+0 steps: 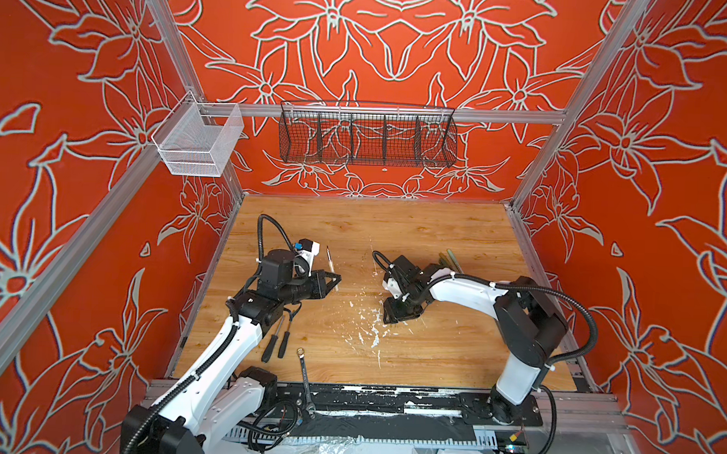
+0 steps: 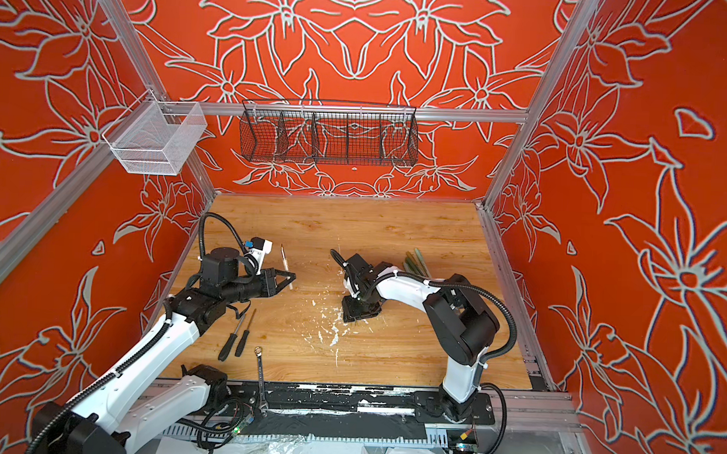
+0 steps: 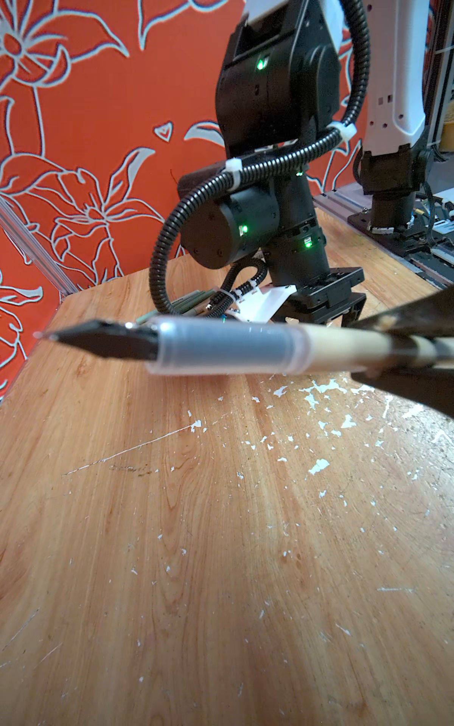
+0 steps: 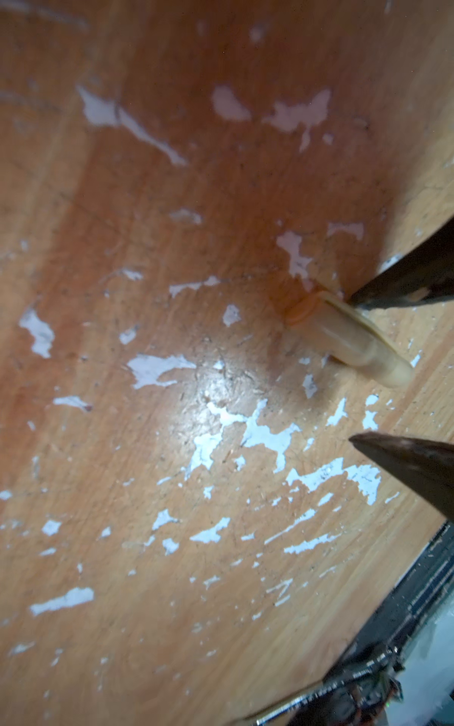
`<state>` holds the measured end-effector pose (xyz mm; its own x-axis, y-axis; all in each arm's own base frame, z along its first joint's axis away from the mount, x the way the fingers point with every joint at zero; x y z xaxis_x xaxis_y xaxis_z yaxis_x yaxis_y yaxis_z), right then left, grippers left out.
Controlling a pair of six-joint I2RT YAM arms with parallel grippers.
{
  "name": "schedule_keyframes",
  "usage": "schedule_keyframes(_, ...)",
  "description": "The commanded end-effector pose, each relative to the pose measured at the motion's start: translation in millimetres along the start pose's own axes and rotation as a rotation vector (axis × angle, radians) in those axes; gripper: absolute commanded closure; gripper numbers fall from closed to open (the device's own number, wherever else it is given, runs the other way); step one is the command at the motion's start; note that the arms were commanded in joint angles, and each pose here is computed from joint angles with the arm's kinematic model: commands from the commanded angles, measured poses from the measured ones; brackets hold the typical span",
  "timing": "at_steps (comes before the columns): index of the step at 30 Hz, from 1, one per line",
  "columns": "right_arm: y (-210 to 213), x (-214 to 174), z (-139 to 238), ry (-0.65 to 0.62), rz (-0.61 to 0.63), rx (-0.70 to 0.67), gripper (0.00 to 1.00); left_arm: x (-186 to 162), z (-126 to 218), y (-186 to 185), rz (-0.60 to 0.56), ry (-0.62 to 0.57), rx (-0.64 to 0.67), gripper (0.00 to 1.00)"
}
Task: Insert the pens into the pen caps
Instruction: 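Grasp the beige cap upright with the right gripper, then lift the beige cap off the table with the right gripper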
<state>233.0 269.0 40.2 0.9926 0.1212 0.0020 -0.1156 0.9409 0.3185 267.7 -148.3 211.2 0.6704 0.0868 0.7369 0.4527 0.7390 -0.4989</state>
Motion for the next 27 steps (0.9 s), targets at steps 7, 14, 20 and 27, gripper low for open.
schedule_keyframes(7,-22.8,4.9,0.3,-0.034,0.073,-0.342,0.58,1.1,1.1,2.2,-0.011,-0.018,-0.002,1.0)
schedule_keyframes(14,-21.2,8.2,6.8,-0.072,0.12,-0.459,0.69,1.9,1.5,3.0,-0.007,-0.025,-0.004,1.0)
schedule_keyframes(20,-22.7,8.4,8.1,-0.071,0.153,-0.532,0.78,4.6,2.4,3.2,-0.004,-0.035,-0.01,1.0)
schedule_keyframes(27,-23.0,9.4,5.0,-0.06,0.169,-0.56,0.91,6.3,3.8,2.0,-0.005,-0.039,-0.015,1.0)
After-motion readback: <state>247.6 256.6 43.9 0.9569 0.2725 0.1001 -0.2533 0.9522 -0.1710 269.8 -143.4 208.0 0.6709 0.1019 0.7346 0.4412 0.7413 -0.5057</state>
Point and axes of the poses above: each gripper's point midway between its finger pads, its own z axis back along the fingers, its own y axis along the line the jaws close on, x = y × z, the point moved 1 cm from there along z, back along the fingers, and after that the axes turned 14 degrees about -z, right-handed, at the moved point
